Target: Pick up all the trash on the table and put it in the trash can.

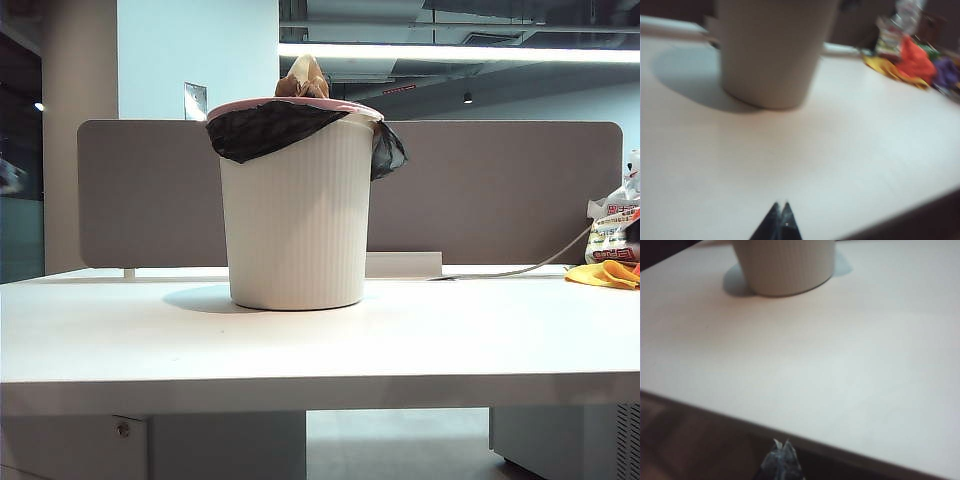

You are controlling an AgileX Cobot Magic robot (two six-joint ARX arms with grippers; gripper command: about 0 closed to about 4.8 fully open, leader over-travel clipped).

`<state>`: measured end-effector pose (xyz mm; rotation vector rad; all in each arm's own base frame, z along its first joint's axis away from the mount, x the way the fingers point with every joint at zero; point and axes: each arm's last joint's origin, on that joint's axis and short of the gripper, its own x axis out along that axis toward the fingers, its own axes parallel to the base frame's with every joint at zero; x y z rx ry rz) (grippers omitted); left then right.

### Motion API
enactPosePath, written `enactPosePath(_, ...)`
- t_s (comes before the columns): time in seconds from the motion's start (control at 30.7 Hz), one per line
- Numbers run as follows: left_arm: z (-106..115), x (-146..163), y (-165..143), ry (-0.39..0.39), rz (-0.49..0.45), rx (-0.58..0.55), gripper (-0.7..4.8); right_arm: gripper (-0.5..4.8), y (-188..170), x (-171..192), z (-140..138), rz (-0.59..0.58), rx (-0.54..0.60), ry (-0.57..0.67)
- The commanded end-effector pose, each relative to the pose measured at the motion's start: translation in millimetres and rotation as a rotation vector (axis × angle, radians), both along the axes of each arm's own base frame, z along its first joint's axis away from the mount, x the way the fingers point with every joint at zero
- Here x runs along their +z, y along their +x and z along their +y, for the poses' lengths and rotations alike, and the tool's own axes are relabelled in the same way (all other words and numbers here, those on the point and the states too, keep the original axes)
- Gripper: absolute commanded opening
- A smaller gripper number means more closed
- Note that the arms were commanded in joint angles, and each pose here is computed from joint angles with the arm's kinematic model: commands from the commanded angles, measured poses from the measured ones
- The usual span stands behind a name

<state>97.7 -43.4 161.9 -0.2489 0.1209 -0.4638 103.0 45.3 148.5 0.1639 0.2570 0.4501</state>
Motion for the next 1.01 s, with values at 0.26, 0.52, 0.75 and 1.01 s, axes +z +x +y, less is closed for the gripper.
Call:
enactPosePath(0.26,37,13,-1,-0.036,-0.158,0.348,-0.05,0.00,-7,22,-30,-0.261,-0.258,0.074)
enactPosePath(0.52,44,13,-1,-0.028,-0.160,0.414,-0.05,0.00,-6,23,-41,-0.279,-0.376,0.061)
enactPosePath(0.75,44,13,-1,-0.029,-0.160,0.414,-0.05,0.00,-6,23,-41,-0.279,-0.372,0.062)
enactPosePath(1.01,44,13,-1,-0.028,-0.160,0.413,-0.05,0.00,-6,23,-41,-0.279,-0.372,0.062)
